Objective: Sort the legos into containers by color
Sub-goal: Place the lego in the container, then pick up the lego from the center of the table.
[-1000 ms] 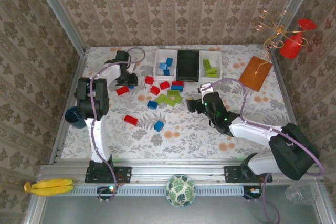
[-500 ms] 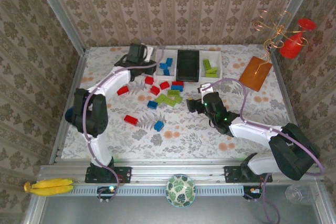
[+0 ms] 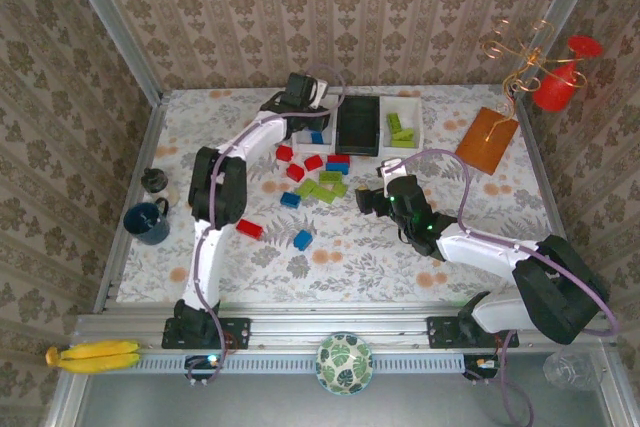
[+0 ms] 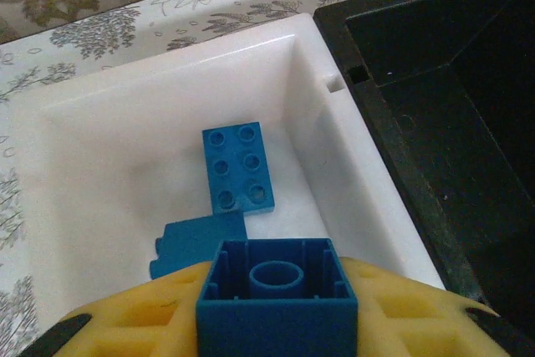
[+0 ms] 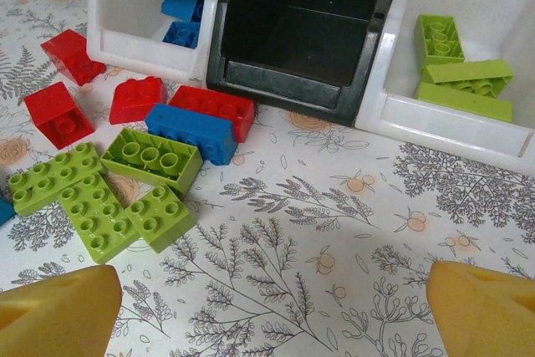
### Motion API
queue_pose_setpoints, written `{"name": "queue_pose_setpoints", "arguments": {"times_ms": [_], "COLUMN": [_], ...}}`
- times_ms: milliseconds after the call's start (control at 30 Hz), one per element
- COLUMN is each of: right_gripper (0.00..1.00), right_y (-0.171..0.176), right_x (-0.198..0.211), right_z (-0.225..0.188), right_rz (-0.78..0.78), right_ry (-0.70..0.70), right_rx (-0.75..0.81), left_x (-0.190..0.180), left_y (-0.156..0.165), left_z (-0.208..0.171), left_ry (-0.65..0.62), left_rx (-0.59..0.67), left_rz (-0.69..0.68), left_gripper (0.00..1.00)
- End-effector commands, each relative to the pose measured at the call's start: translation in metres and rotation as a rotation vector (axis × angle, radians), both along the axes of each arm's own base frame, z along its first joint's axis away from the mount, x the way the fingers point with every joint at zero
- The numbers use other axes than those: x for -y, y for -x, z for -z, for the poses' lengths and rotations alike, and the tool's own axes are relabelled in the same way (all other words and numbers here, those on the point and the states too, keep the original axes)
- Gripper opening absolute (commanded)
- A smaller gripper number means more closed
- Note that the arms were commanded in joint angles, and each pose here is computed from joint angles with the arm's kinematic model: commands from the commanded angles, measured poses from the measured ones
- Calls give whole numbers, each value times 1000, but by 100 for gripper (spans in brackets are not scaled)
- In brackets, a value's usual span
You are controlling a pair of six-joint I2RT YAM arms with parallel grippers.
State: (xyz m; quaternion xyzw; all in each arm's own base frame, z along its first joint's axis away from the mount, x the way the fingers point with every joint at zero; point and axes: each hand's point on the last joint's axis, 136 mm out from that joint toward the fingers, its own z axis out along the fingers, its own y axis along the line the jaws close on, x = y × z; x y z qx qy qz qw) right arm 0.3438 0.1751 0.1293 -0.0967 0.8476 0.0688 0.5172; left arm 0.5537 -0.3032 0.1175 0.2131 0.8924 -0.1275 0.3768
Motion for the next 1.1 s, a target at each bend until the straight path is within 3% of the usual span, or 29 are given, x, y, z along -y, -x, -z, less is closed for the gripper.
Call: {"name": "queue_pose_setpoints", "arguments": {"times_ms": [0, 200, 467, 633, 800, 933, 1067], "right_gripper": [95, 95, 95, 95, 95, 95, 95], "right_y": [-3, -3, -2, -1, -3, -2, -3], "right_x": [-1, -1, -1, -2, -4, -6, -6], "right_z": [-11, -10, -11, -13, -9, -7, -7], "right_rz": [13, 12, 12, 8, 5, -4, -3], "right_ry": [-2, 0, -7, -14, -16, -23, -21], "right_rx": [22, 19, 21, 24, 14, 6, 6], "left_x": [8, 4, -32, -70, -83, -90, -80], "left_y": [-2, 5, 60, 128, 192, 215, 223], "left_z": [-26, -47, -65, -35, 9, 41, 60], "left_ry": [45, 54, 59, 33, 3, -99, -98], "left_rx": [15, 43, 56, -44, -194, -285, -353], "left_rz": [4, 6, -21, -53, -31, -10, 26], "left_gripper": [47, 63, 66, 71, 80, 88, 89]}}
